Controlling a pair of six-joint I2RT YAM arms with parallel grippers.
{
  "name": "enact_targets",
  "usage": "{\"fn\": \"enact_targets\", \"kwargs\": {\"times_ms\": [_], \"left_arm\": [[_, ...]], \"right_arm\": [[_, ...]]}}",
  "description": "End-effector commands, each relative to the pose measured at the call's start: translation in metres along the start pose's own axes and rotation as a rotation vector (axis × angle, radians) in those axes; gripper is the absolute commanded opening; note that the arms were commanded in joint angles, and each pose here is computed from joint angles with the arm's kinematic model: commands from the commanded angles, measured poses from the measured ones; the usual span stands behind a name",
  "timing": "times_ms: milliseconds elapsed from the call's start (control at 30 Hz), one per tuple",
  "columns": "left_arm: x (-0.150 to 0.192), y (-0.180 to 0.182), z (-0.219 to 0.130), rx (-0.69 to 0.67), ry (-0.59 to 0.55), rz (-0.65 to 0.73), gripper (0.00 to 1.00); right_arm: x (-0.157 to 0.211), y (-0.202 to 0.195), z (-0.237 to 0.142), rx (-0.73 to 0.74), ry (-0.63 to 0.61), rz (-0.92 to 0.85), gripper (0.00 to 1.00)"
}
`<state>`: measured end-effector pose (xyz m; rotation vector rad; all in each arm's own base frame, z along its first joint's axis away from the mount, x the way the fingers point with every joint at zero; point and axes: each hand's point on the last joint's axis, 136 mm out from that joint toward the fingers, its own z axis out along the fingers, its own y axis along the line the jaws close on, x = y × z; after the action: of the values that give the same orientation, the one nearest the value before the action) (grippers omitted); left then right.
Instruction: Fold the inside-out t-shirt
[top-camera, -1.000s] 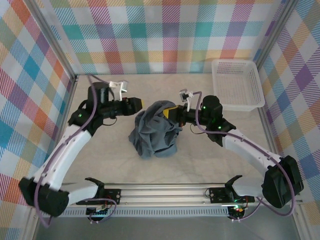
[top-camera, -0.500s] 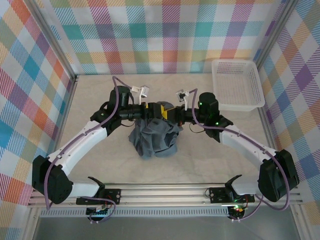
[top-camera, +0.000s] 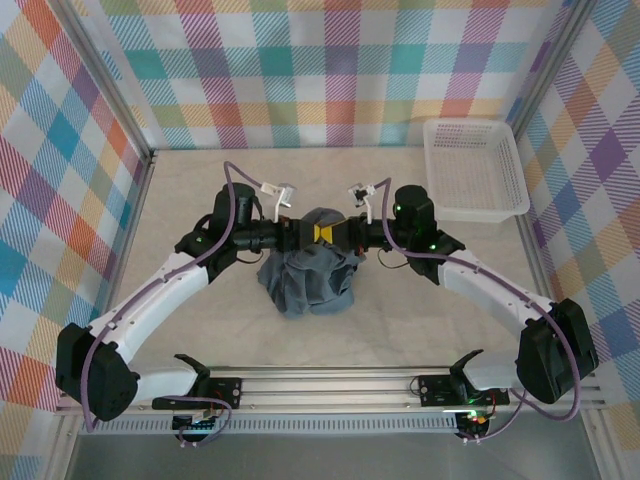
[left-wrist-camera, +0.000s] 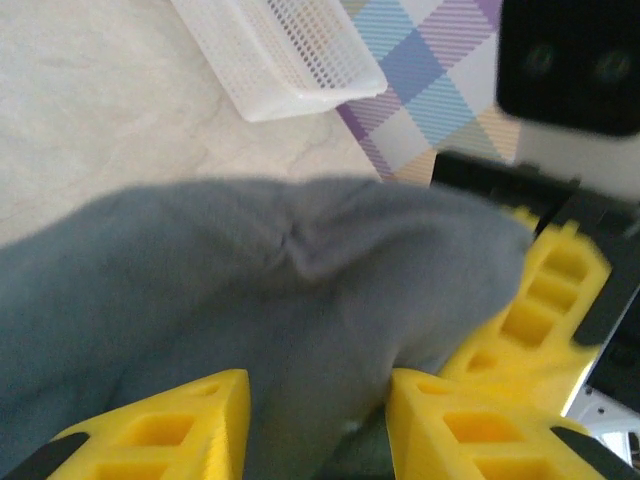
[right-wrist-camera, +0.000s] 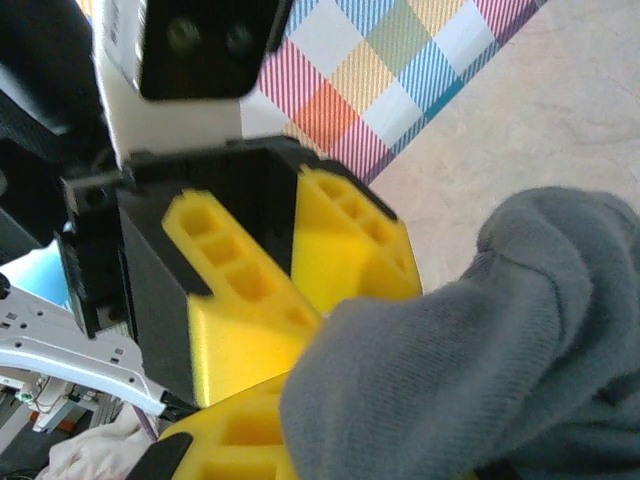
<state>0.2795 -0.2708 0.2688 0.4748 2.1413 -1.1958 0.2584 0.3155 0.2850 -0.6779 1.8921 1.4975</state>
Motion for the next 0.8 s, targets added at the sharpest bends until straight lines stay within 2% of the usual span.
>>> {"fn": "enact_targets", "kwargs": {"times_ms": [0,133,200,267,300,400,467,533,667,767], "left_arm": [[0.006,0.004,0.002,-0.003,0.022,0.009,0.43],[-0.005,-0.001,0.01,0.037,0.003,0.012,0.42],[-0.007,-0.002,0.01,0.04,0.0,0.019,0.31],[-0.015,-0.009,0.006,0.056,-0.019,0.025,0.04],[-0.021,-0.014,0.003,0.066,-0.034,0.02,0.0],[-0.049,-0.029,-0.021,0.081,-0.115,-0.045,0.0],[-0.066,-0.043,-0.038,0.115,-0.151,-0.089,0.0],[-0.074,-0.06,-0.049,0.168,-0.157,-0.096,0.0],[-0.076,-0.073,-0.054,0.213,-0.143,-0.118,0.0],[-0.068,-0.06,-0.047,0.175,-0.124,-0.128,0.0]], "right_arm": [[-0.026,0.027,-0.002,-0.095,-0.041,-0.088,0.0],[-0.027,0.028,-0.002,-0.098,-0.037,-0.079,0.0],[-0.026,0.029,-0.003,-0.099,-0.034,-0.079,0.0],[-0.022,0.025,-0.003,-0.082,-0.025,-0.076,0.0],[-0.021,0.021,-0.003,-0.055,-0.024,-0.075,0.0],[-0.004,-0.023,-0.008,0.15,-0.009,-0.08,0.06],[0.024,-0.076,-0.018,0.35,0.026,-0.078,0.04],[0.045,-0.104,-0.024,0.411,0.09,-0.058,0.05],[0.045,-0.095,-0.025,0.379,0.136,-0.054,0.31],[0.027,-0.082,-0.037,0.41,0.049,-0.083,0.38]]}}
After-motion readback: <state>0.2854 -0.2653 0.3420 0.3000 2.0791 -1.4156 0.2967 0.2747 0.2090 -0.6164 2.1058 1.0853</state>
